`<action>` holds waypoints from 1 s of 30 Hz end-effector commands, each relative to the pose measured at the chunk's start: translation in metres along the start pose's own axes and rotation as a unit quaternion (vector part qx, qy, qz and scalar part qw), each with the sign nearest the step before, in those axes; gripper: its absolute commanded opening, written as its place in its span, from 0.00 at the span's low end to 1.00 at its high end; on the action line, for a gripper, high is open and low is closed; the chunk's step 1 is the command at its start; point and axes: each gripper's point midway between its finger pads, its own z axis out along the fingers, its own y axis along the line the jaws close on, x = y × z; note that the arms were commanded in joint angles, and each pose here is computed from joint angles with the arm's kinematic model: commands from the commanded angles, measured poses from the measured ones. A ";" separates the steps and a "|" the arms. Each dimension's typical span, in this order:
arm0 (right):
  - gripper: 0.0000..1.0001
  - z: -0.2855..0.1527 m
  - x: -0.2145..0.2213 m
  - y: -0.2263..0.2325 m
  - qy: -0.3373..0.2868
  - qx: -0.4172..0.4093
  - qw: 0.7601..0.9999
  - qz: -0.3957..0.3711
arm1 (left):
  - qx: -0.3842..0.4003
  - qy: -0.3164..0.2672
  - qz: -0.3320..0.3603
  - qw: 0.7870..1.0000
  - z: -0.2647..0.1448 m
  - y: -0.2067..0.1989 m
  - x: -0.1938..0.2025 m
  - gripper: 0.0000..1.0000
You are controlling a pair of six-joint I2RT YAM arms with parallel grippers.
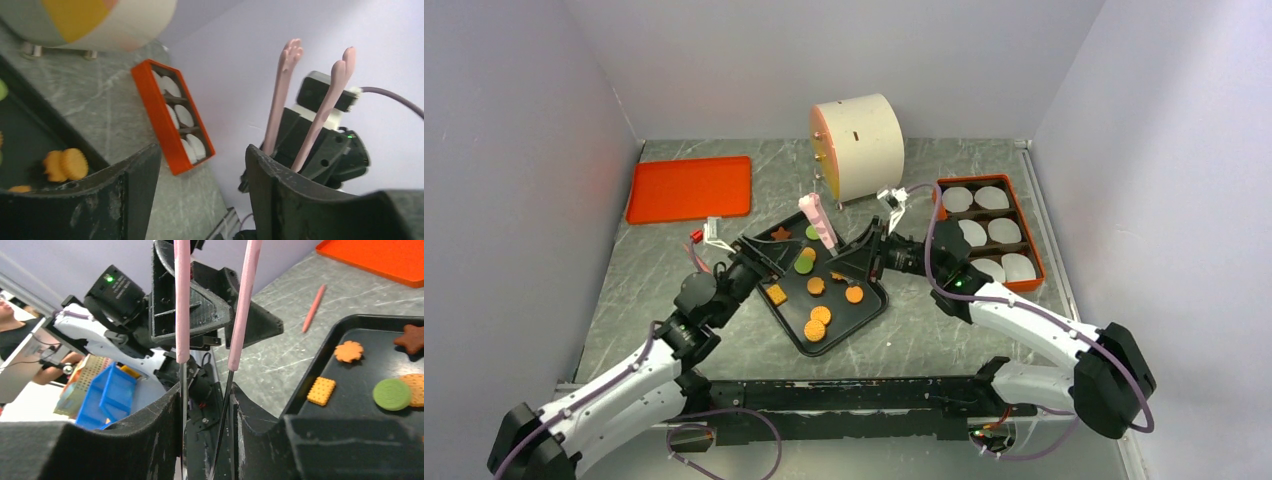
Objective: Pack the cookies
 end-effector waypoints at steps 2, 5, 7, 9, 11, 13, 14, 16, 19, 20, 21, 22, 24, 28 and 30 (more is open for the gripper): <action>0.35 0.001 -0.015 -0.016 0.012 0.060 0.995 -0.079 | -0.093 -0.017 0.050 0.994 -0.013 0.031 -0.012 0.72; 0.35 0.001 -0.015 -0.026 0.022 0.092 0.991 -0.096 | -0.080 -0.004 0.056 0.995 -0.011 0.021 -0.011 0.77; 0.35 0.001 -0.012 -0.033 0.031 0.113 0.987 -0.106 | -0.072 0.005 0.062 0.995 -0.008 0.014 -0.010 0.79; 0.35 0.003 -0.010 -0.038 0.041 0.132 0.983 -0.119 | -0.071 0.012 0.065 0.995 -0.005 0.008 -0.011 0.81; 0.35 0.005 -0.005 -0.041 0.051 0.153 0.978 -0.134 | -0.071 0.016 0.067 0.995 -0.002 0.003 -0.013 0.82; 0.35 0.006 -0.001 -0.045 0.060 0.172 0.972 -0.148 | -0.073 0.020 0.067 0.995 0.000 -0.001 -0.014 0.85; 0.35 0.007 0.001 -0.047 0.064 0.179 0.970 -0.154 | -0.076 0.024 0.068 0.995 0.001 -0.002 -0.014 0.86; 0.35 0.009 0.005 -0.050 0.072 0.194 0.965 -0.161 | -0.078 0.029 0.070 0.994 0.002 -0.004 -0.014 0.88; 0.35 0.013 0.010 -0.054 0.085 0.216 0.957 -0.174 | -0.084 0.033 0.059 0.994 0.003 -0.005 -0.013 0.89; 0.35 0.015 0.012 -0.055 0.089 0.221 0.955 -0.178 | -0.083 0.033 0.053 0.995 0.003 -0.006 -0.013 0.89; 0.35 0.016 0.014 -0.056 0.094 0.226 0.953 -0.181 | -0.079 0.034 0.047 0.995 0.003 -0.007 -0.012 0.89; 0.35 0.018 0.016 -0.056 0.098 0.229 0.951 -0.184 | -0.077 0.034 0.041 0.996 0.003 -0.006 -0.011 0.89; 0.35 0.022 0.018 -0.054 0.099 0.231 0.949 -0.189 | -0.084 0.033 0.028 0.995 0.004 -0.002 -0.009 0.89; 0.35 0.030 0.024 -0.049 0.103 0.236 0.945 -0.200 | -0.110 0.037 0.007 0.993 0.008 0.012 -0.002 0.87; 0.35 0.032 0.032 -0.049 0.117 0.239 0.943 -0.202 | -0.112 0.038 -0.001 0.993 0.011 0.015 0.001 0.86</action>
